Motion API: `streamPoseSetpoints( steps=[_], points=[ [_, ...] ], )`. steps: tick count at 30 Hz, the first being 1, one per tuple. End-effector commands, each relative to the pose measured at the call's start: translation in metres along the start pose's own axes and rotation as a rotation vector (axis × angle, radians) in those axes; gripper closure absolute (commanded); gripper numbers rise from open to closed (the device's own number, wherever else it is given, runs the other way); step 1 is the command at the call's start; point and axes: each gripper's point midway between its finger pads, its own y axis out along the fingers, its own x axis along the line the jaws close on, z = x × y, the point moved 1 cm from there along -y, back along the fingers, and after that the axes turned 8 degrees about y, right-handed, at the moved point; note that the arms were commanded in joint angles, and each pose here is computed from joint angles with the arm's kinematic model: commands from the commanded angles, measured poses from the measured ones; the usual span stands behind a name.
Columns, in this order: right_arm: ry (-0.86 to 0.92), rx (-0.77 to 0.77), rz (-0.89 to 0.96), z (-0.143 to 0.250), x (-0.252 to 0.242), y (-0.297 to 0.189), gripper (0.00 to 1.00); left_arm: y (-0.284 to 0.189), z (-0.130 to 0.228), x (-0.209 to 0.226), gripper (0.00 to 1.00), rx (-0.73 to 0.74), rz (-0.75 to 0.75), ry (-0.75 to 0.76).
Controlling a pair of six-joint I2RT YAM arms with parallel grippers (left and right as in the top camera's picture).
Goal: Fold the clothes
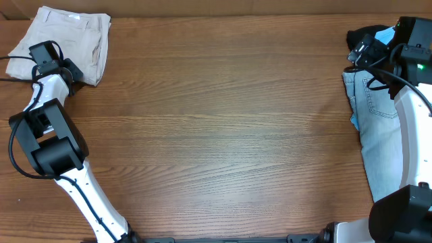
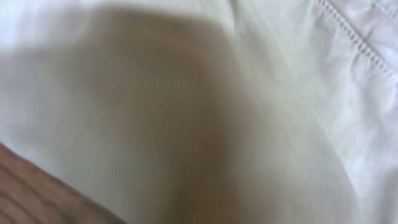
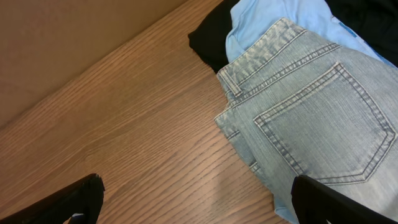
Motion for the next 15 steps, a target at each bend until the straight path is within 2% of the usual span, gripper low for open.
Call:
streamPoseSetpoints(
  steps=[1, 8, 15],
  points=[
    [0.0, -0.024, -0.002, -0.008, 0.002, -0.003, 0.0, 0.039, 0.093, -0.029, 0.96, 0.222, 0.095, -0.01],
    [-0.001, -0.023, -0.001, -0.008, 0.002, -0.003, 0.0, 0.035, 0.097, -0.048, 0.94, 0.232, 0.111, 0.015],
    [0.0, -0.024, -0.002, -0.008, 0.002, -0.003, 0.0, 0.033, 0.092, -0.049, 0.8, 0.233, 0.092, 0.051]
  ],
)
